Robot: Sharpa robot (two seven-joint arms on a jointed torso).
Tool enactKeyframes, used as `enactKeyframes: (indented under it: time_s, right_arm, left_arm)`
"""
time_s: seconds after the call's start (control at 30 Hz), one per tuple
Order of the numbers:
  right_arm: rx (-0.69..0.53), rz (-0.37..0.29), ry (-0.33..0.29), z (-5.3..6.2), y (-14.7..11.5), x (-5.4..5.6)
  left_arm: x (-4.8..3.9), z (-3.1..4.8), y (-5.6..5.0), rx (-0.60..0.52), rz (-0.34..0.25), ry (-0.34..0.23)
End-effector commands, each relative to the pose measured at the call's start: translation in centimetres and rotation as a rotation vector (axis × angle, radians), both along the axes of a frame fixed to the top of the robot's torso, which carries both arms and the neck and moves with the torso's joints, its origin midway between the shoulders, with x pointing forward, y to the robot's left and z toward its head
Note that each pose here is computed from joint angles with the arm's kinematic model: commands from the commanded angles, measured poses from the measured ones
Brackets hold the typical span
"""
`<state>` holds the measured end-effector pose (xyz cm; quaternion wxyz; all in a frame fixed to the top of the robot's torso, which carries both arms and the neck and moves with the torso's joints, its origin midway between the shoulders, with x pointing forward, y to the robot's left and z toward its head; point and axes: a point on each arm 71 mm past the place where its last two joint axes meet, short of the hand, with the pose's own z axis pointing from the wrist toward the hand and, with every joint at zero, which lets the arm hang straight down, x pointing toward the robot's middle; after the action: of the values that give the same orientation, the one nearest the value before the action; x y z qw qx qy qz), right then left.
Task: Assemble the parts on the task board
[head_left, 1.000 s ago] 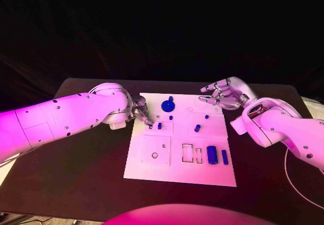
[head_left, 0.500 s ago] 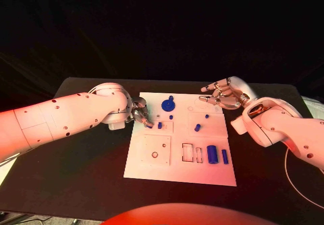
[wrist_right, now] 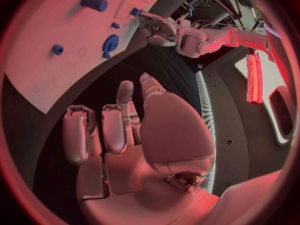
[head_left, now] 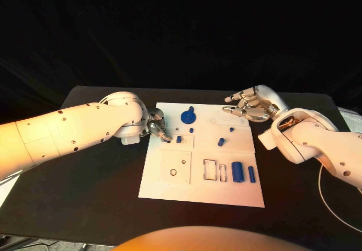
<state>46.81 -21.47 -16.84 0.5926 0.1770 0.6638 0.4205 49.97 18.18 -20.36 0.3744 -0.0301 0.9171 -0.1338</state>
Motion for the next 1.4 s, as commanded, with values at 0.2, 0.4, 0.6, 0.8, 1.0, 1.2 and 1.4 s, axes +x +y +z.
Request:
enactKeyframes:
  time_s: [0.2,0.4,0.6,0.8,1.0,1.2,1.4]
  right_arm:
    - [0.000,0.019,-0.001,0.00,0.19,-0.13]
    - [0.001,0.021,-0.001,0.03,0.26,-0.18]
    - [0.002,0.022,-0.002,0.06,0.28,-0.21]
    - [0.002,0.023,-0.002,0.08,0.28,-0.24]
    - [0.003,0.024,0.000,0.07,0.28,-0.25]
    - [0.003,0.024,0.001,0.07,0.27,-0.24]
    - [0.004,0.023,0.001,0.07,0.25,-0.25]
  left_arm:
    - [-0.15,-0.64,-0.33,0.005,0.023,0.051]
    - [-0.06,-0.79,-0.58,0.017,0.022,0.065]
    - [0.00,-0.87,-0.77,0.022,0.021,0.070]
    - [0.12,-0.88,-0.83,0.022,0.029,0.065]
    - [0.23,-0.88,-0.83,0.029,0.032,0.059]
    - [0.26,-0.91,-0.85,0.040,0.026,0.057]
    - [0.33,-0.92,-0.76,0.049,0.026,0.054]
